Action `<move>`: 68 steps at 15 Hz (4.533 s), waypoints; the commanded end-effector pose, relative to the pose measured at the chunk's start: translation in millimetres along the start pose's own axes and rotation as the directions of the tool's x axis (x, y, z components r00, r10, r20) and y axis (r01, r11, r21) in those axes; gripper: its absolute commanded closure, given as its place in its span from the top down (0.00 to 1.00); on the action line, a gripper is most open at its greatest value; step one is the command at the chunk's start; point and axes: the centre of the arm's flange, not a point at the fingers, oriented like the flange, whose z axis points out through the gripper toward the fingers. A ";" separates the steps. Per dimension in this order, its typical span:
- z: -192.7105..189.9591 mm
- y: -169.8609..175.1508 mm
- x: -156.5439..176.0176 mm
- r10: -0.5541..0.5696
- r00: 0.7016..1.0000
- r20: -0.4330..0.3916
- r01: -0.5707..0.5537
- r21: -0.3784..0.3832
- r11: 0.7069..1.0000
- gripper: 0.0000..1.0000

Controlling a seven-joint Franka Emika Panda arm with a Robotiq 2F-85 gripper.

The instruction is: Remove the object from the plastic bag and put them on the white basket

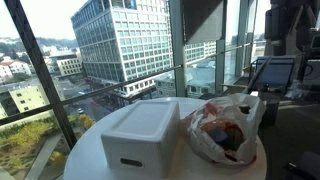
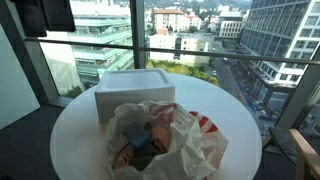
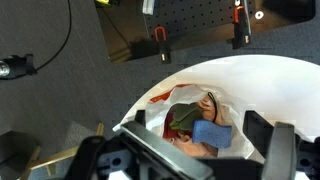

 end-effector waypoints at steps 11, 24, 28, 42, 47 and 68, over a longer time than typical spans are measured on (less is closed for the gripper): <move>12.0 -8.7 3.4 0.025 1.000 -0.010 -0.025 -0.002 1.000 1.00; 228.4 -129.3 86.3 0.287 0.956 -0.058 -0.281 0.095 0.955 1.00; 278.0 -119.1 103.5 0.349 0.930 -0.114 -0.347 0.040 0.937 1.00; 360.3 -99.6 162.3 0.489 0.802 -0.344 -0.528 -0.026 0.849 1.00; 395.1 -97.4 170.8 0.517 0.783 -0.345 -0.561 -0.035 0.827 0.75; 211.0 -54.5 122.1 0.568 0.748 -0.344 -0.626 -0.081 0.775 0.01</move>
